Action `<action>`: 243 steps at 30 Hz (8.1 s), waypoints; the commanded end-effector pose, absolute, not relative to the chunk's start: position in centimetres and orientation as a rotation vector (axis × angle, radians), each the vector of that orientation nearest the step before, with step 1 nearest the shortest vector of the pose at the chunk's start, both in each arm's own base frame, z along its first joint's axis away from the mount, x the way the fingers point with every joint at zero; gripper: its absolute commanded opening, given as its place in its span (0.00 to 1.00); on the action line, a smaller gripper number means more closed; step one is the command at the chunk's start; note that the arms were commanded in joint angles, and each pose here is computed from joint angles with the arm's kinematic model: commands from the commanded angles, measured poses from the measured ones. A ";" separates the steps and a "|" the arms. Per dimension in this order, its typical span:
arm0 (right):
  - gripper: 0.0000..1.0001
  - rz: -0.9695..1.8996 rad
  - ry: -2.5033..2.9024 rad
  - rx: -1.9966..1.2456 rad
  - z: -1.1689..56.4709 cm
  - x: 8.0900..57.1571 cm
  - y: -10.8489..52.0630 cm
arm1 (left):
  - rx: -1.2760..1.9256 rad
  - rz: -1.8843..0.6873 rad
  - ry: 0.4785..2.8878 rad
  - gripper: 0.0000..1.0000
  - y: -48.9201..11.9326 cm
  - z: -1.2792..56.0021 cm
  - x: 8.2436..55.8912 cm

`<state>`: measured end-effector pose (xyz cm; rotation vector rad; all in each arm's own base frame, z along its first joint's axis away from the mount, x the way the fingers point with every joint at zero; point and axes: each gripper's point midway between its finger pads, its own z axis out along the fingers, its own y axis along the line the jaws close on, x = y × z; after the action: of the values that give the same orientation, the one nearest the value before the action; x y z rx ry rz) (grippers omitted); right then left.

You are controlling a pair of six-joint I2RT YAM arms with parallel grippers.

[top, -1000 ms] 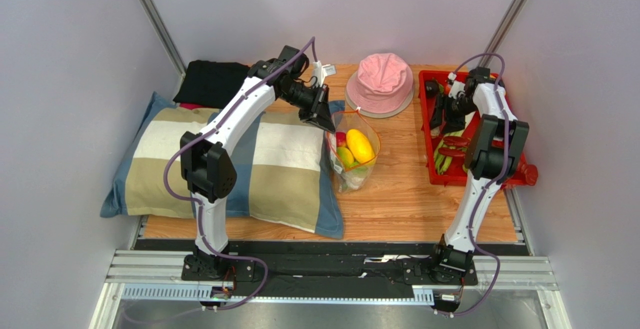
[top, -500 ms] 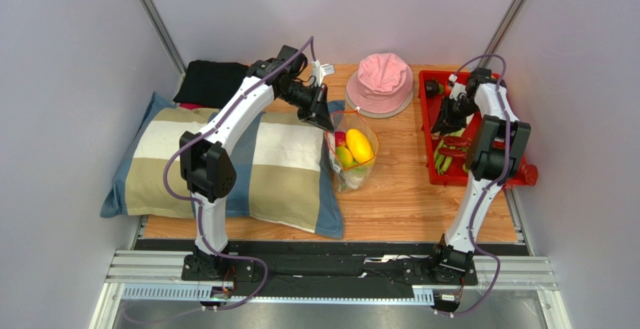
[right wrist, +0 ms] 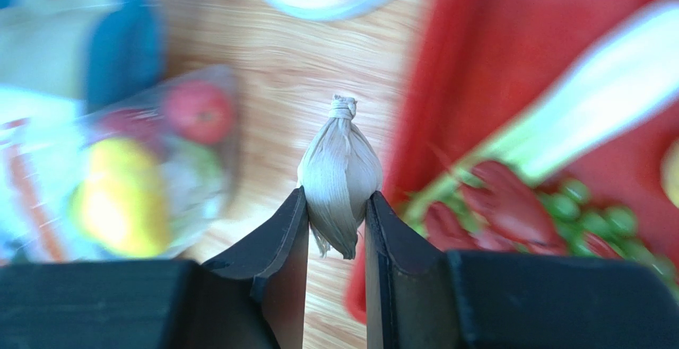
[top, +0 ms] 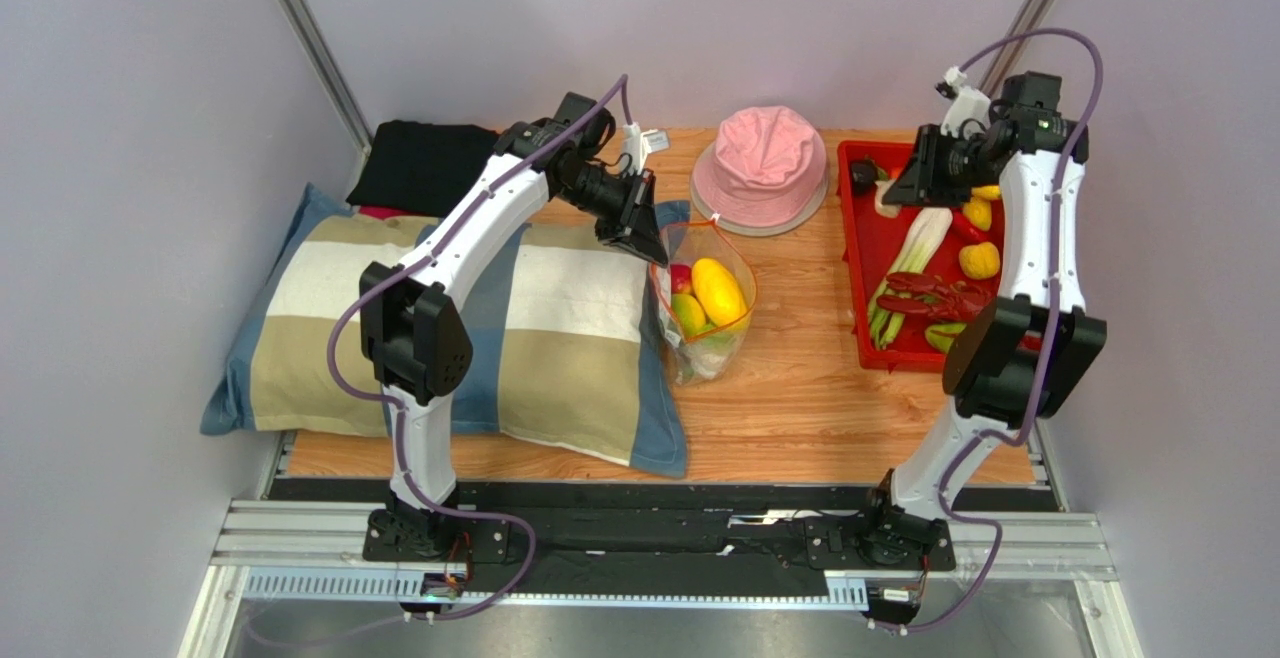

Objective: Place the food in the zip-top bag and seal the zipper
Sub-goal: Pick up the fake vegetable from the bin, then place the fake vegetable in the zipper food storage bag, then zip the zipper food storage bag at the center of the board.

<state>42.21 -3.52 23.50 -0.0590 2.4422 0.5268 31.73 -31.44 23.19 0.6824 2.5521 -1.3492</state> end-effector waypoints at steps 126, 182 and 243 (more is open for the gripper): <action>0.55 1.057 2.229 0.186 27.8 35.8 20.7 | 0.957 -0.659 2.436 0.00 -35.3 21.6 32.3; 0.82 0.756 1.436 -1.313 23.0 12.2 15.0 | 2.341 -0.951 0.691 0.00 -33.9 23.4 18.3; 0.00 0.740 1.427 -1.144 24.1 18.2 16.7 | 1.921 -1.042 0.945 0.49 -43.8 32.1 17.6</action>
<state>18.08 16.59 22.16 -1.1305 1.5058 0.7837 17.27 -42.40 32.51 1.9324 0.9552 -1.0840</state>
